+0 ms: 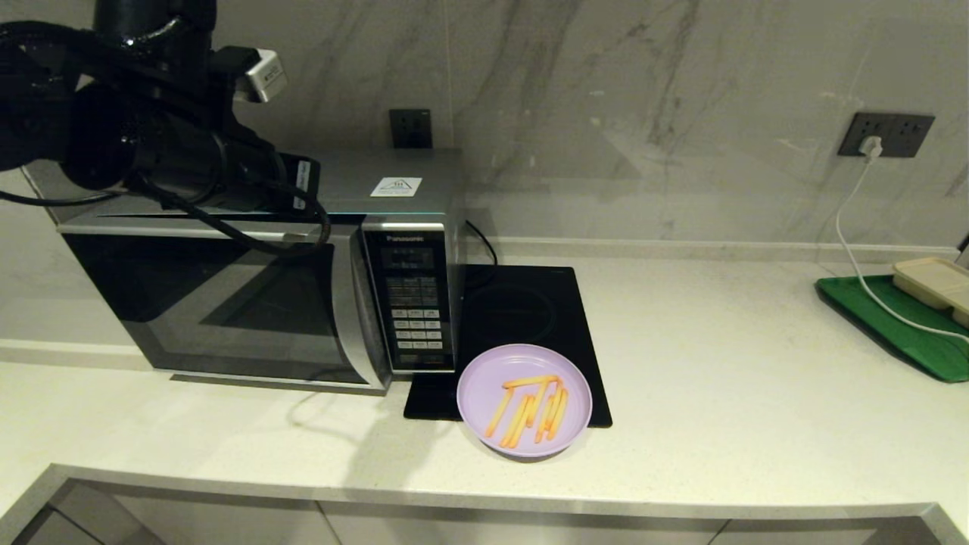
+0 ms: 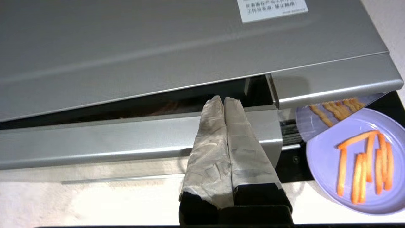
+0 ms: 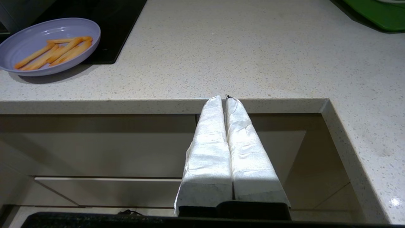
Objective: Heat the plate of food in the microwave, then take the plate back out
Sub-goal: Open the microwave oven
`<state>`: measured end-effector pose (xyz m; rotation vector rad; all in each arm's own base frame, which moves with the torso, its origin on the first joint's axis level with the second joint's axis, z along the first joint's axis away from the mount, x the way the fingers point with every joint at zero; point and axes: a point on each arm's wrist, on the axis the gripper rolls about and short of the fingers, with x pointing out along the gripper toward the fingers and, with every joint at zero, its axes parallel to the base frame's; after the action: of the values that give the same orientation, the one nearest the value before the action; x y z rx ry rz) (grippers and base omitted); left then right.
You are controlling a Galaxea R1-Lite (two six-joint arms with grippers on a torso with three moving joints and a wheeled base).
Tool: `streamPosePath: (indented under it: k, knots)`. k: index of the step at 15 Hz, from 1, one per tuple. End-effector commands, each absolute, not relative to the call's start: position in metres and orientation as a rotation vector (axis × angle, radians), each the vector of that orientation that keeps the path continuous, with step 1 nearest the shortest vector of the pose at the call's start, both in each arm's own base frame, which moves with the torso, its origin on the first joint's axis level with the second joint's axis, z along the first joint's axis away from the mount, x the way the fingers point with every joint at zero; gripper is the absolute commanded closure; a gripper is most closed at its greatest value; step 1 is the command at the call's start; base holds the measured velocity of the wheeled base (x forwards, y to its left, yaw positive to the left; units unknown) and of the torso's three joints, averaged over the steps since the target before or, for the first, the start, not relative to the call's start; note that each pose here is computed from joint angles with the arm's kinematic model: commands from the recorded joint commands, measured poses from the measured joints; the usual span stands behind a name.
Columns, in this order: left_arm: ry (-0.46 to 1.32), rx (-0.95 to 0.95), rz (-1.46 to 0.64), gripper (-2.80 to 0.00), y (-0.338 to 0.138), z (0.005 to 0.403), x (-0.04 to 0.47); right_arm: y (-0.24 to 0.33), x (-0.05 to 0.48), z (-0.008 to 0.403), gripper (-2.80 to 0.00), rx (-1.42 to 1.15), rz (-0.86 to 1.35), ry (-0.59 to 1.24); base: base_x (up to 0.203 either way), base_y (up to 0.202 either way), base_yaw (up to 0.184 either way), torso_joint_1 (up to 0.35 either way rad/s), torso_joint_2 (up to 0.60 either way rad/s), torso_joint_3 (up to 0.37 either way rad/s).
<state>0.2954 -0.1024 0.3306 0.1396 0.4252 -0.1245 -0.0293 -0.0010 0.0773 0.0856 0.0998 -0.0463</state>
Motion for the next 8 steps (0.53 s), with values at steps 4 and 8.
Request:
streamPosePath:
  k: [4,8]
  knots:
    - [0.466,0.12,-0.098,0.0,-0.107,0.316,0.323,-0.001,-0.029,0.077,0.0,0.087,-0.046,0.102,0.0,0.0,0.0,0.0,0.0,0.0]
    - [0.477,0.121,-0.097,0.0,-0.109,0.308,0.331,-0.001,-0.029,0.077,0.0,0.085,-0.047,0.101,0.0,0.0,0.0,0.0,0.0,0.0]
